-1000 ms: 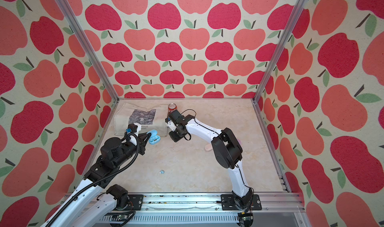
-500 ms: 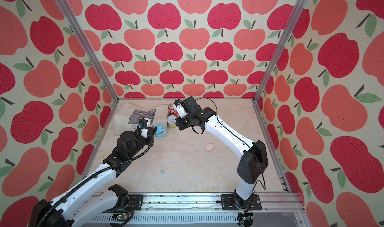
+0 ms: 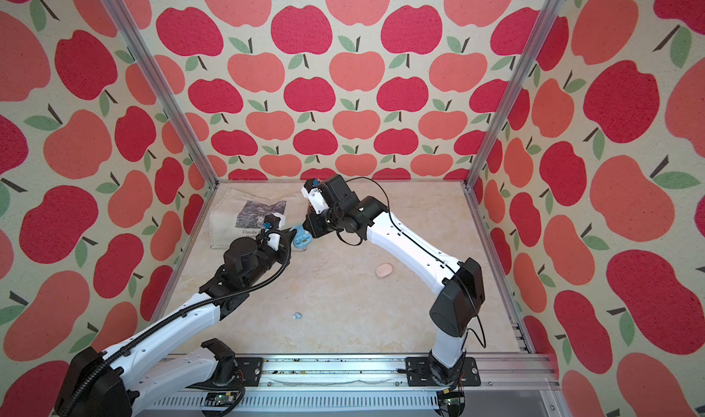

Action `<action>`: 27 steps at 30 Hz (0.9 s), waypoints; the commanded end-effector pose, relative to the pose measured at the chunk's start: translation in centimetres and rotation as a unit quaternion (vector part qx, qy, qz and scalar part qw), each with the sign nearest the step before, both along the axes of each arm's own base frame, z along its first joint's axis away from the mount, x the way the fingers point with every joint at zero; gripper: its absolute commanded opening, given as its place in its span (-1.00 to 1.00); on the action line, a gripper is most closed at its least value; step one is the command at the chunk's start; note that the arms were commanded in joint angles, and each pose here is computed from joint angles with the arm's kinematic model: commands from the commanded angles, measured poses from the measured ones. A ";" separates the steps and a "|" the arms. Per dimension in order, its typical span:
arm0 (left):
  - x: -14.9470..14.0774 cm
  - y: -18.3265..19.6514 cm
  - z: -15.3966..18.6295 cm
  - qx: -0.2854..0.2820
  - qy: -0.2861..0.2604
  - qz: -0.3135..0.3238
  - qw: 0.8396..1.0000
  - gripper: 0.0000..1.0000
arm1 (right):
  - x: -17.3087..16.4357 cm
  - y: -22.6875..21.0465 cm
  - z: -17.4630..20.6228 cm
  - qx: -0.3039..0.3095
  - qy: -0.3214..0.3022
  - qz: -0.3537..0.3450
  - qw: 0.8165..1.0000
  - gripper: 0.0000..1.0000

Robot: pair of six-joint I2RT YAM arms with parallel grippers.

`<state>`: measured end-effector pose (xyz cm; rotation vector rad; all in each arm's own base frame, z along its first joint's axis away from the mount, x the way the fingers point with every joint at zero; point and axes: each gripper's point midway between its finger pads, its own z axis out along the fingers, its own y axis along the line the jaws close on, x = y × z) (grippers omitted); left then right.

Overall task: Insert wireless bluetooth earbuds into charging case
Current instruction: Insert the wireless bluetooth earbud into the charging case.

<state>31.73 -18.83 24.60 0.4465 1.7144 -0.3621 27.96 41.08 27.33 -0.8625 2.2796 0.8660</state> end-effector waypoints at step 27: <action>0.7 0.1 3.8 -0.016 -0.054 0.023 0.998 -1.00 | -1.6 2.5 -2.4 0.008 0.040 0.017 0.999 -0.83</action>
